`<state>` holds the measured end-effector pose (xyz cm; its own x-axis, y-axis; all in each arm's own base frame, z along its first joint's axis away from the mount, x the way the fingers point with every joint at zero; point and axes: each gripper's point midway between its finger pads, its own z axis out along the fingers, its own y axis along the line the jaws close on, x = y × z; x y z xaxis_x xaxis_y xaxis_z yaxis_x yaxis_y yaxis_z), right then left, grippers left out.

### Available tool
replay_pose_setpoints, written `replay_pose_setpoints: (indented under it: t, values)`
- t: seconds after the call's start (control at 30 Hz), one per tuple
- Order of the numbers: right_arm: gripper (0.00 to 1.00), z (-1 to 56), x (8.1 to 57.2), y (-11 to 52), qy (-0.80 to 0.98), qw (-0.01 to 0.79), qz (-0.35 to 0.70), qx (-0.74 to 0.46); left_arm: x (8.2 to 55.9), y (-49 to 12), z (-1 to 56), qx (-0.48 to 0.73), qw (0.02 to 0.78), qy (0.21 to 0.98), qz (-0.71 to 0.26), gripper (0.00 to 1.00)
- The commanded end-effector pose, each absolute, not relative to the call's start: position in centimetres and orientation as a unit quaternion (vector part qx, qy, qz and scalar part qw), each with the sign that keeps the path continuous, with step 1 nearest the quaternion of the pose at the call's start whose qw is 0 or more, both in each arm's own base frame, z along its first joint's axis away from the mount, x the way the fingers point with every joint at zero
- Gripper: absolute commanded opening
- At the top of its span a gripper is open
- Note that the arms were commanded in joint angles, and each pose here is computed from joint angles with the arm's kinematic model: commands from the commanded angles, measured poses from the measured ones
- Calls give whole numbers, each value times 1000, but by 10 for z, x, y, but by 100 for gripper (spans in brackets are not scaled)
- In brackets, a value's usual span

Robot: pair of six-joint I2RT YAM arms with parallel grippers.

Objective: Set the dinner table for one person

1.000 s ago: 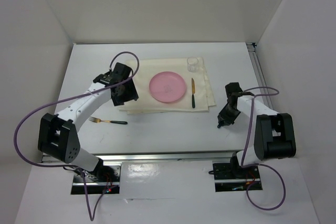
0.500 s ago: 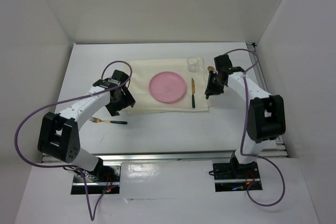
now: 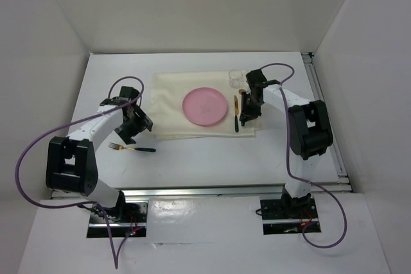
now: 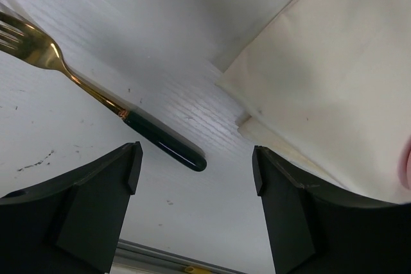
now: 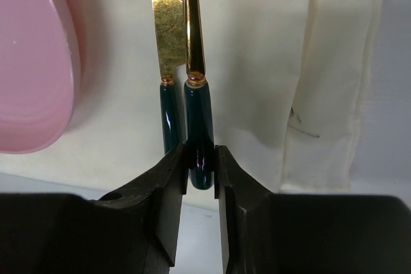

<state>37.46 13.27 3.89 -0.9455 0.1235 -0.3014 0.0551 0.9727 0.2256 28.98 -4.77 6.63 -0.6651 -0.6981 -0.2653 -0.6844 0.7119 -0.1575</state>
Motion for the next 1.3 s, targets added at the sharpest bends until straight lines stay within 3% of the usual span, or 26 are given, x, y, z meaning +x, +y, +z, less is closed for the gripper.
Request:
replay_pose_setpoints:
  t: [0.0, 0.07, 0.13, 0.23, 0.27, 0.37, 0.43, 0.63, 0.87, 1.1, 1.27]
  values:
    - [19, 43, 387, 131, 978, 177, 101, 50, 296, -52, 64, -366, 150, 917, -39, 87]
    - [23, 43, 387, 132, 978, 176, 102, 54, 296, -52, 64, -366, 150, 917, -39, 87]
    - [36, 36, 386, 131, 979, 167, 99, 55, 296, -52, 61, -366, 146, 918, -36, 87]
    - [41, 38, 385, 135, 980, 167, 100, 50, 297, -51, 59, -362, 146, 920, -35, 90]
    - [49, 38, 385, 135, 980, 167, 100, 50, 297, -51, 59, -362, 146, 920, -35, 90]
    - [50, 37, 382, 136, 981, 163, 95, 47, 298, -53, 54, -361, 138, 921, -36, 94]
    - [58, 47, 382, 135, 979, 173, 93, 47, 295, -51, 53, -362, 134, 922, -28, 94]
    - [66, 80, 382, 134, 972, 206, 101, 51, 267, -43, 53, -416, 124, 901, -5, 92]
    - [67, 99, 382, 133, 967, 226, 108, 50, 255, -47, 49, -469, 133, 873, 3, 82]
    - [67, 112, 379, 134, 965, 237, 106, 42, 252, -54, 19, -505, 81, 859, 28, 74]
    - [67, 113, 376, 130, 966, 236, 97, 45, 245, -56, 8, -519, 65, 852, 40, 61]
